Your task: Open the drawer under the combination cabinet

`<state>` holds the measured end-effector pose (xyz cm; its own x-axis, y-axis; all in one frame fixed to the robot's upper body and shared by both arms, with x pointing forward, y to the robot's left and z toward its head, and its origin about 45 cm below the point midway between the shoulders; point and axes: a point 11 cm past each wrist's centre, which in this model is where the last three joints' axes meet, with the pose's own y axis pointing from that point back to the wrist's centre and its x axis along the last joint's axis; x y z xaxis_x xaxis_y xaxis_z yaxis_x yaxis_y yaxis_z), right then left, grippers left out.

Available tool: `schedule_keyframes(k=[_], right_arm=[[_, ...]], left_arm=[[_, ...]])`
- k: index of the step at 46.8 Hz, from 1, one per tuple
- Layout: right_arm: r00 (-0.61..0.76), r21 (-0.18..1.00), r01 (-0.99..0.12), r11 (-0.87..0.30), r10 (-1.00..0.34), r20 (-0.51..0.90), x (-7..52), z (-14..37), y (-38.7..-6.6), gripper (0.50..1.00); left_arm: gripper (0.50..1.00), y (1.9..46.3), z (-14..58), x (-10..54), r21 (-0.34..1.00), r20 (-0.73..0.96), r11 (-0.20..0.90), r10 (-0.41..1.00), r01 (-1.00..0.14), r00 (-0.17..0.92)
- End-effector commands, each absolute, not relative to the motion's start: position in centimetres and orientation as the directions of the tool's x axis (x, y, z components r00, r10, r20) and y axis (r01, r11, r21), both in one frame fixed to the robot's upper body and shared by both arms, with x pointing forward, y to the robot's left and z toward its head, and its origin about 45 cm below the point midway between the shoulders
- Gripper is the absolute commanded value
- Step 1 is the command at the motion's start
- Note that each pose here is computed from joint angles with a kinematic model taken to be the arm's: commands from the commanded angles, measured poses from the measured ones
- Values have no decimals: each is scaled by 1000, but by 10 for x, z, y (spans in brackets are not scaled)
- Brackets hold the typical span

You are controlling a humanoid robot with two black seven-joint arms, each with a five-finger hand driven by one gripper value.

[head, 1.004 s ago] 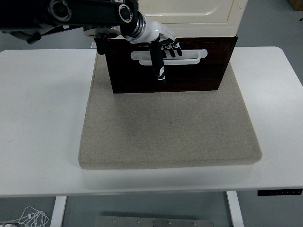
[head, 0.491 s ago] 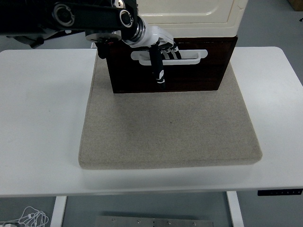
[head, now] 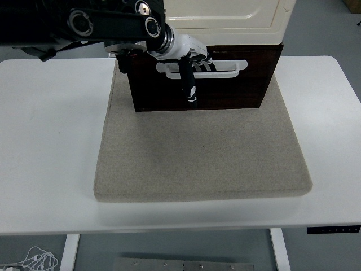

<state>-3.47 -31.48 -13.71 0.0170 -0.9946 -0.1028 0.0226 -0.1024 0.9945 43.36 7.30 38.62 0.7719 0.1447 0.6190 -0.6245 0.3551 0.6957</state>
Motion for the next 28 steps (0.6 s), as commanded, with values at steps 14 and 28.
schedule_keyframes(k=[14, 28], right_arm=[[17, 994, 23, -102, -995, -103, -35, -137, -315, 926], [17, 994, 23, -102, -995, -103, -35, -137, -315, 926]], left_arm=[[1000, 66, 390, 430, 695, 611, 379, 137, -611, 779], [1000, 64, 391, 427, 705, 603, 386, 115, -595, 790]])
